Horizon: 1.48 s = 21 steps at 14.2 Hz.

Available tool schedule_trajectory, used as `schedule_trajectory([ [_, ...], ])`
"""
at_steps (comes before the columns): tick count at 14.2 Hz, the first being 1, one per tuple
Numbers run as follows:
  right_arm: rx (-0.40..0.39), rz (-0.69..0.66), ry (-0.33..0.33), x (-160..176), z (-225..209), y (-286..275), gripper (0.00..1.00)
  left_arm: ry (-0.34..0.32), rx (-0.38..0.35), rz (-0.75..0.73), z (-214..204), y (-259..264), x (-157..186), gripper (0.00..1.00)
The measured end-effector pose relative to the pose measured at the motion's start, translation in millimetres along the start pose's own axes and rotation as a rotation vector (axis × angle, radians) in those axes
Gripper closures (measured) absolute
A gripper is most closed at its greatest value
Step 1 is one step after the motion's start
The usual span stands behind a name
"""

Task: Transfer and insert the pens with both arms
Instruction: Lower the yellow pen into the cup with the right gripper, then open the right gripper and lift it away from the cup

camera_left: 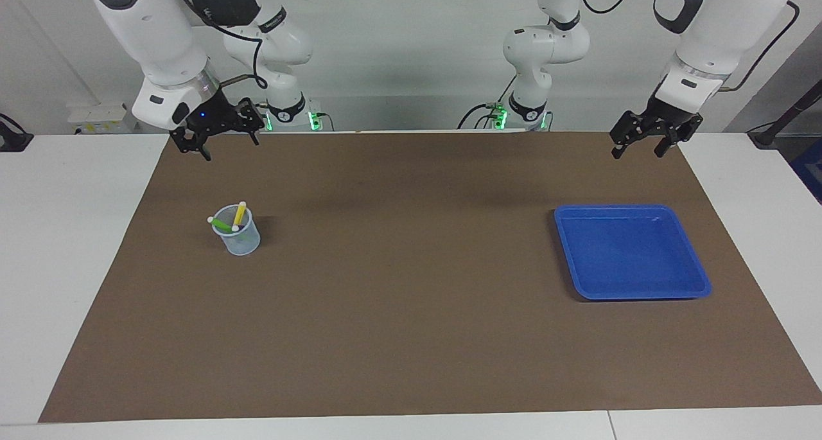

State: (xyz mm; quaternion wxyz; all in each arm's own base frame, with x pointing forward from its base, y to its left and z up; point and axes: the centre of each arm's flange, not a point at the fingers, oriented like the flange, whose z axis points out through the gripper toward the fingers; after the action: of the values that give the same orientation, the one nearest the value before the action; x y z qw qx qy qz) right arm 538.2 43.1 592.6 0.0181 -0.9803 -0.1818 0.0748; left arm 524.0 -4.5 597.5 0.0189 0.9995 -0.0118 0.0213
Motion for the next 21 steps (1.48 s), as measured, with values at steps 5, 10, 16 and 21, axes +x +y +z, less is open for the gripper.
schedule_trajectory([
  [5,-0.008,-0.005,0.010,3.7,-5.8,-9.1,0.00,0.010,0.057,-0.051,-4.8,-3.1,0.7,0.00],
  [10,-0.007,0.011,0.010,2.7,-6.5,-6.5,0.00,0.015,0.061,-0.056,-7.4,-4.4,1.1,0.00],
  [16,-0.006,0.022,0.010,1.8,-6.6,-3.4,0.00,0.012,0.052,-0.055,-6.8,-2.6,0.9,0.00],
  [21,-0.005,0.027,0.011,1.0,-6.7,-0.7,0.00,0.011,0.052,-0.056,-6.7,-2.6,0.8,0.00],
])
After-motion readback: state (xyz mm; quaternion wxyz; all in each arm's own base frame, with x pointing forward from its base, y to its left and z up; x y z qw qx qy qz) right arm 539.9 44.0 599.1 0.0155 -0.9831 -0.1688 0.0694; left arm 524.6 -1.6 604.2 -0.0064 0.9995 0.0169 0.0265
